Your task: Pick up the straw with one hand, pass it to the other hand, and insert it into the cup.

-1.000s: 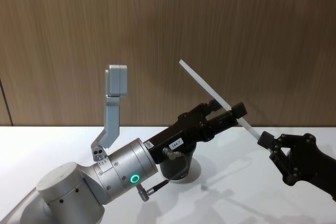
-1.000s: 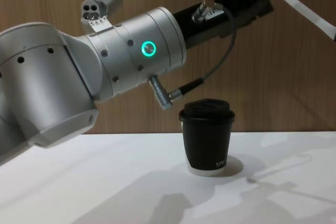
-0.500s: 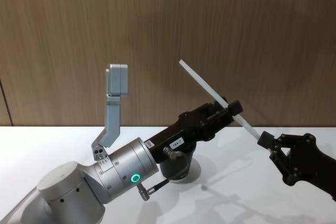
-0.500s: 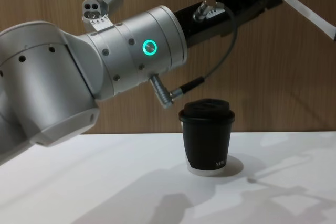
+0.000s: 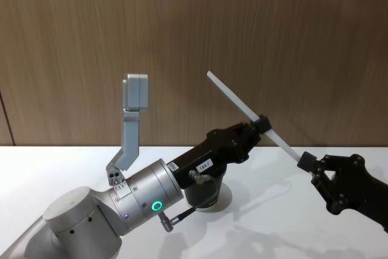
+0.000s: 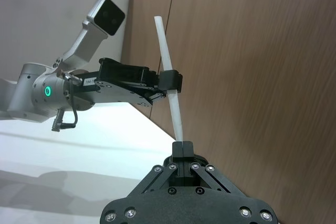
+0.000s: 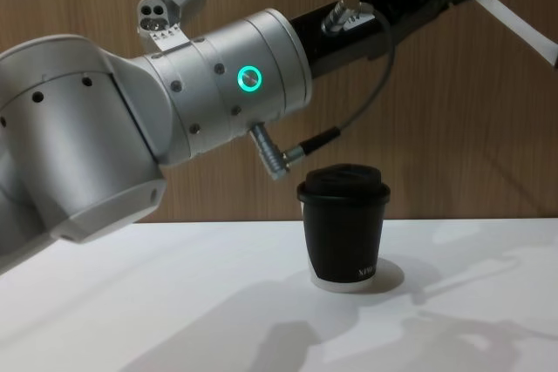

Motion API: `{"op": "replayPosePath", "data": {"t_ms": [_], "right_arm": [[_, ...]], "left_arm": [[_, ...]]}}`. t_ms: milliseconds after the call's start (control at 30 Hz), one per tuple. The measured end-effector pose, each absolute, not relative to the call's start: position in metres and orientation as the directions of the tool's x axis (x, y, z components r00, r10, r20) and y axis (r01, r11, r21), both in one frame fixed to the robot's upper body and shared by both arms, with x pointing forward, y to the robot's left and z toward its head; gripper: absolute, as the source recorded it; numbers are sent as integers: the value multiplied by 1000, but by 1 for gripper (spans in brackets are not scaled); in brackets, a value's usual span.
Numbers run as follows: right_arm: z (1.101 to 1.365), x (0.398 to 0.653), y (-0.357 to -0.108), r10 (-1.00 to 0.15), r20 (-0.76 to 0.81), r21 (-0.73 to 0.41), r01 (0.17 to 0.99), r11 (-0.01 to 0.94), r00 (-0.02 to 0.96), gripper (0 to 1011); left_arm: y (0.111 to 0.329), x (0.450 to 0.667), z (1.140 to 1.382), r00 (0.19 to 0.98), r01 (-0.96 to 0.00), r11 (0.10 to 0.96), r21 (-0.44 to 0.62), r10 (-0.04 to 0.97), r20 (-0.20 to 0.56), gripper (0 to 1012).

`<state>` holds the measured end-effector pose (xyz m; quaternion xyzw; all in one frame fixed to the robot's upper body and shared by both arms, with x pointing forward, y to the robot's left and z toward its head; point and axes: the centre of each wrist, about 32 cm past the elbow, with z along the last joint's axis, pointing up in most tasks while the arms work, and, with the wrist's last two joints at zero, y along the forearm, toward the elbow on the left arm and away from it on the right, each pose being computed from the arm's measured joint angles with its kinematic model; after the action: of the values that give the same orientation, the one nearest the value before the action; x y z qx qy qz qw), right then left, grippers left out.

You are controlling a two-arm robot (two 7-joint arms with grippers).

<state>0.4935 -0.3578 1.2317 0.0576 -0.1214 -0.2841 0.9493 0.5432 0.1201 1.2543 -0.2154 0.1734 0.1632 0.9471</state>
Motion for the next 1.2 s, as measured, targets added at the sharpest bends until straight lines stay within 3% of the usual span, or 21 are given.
{"op": "replayPosePath", "data": {"t_ms": [200, 800, 1067, 1200], "right_arm": [[1232, 493, -358, -553, 198, 178, 525, 832, 809, 0], [1232, 493, -358, -553, 198, 178, 525, 832, 809, 1], [1232, 493, -358, -553, 198, 178, 525, 832, 809, 175], [1232, 493, -358, -553, 198, 178, 525, 832, 809, 325]], "left_arm": [[120, 543, 1255, 887, -384, 854, -352, 234, -398, 8], [120, 543, 1255, 887, -384, 854, -352, 235, -398, 7], [120, 543, 1255, 887, -384, 853, -352, 235, -398, 7], [120, 543, 1255, 887, -384, 853, -352, 235, -398, 7]]}}
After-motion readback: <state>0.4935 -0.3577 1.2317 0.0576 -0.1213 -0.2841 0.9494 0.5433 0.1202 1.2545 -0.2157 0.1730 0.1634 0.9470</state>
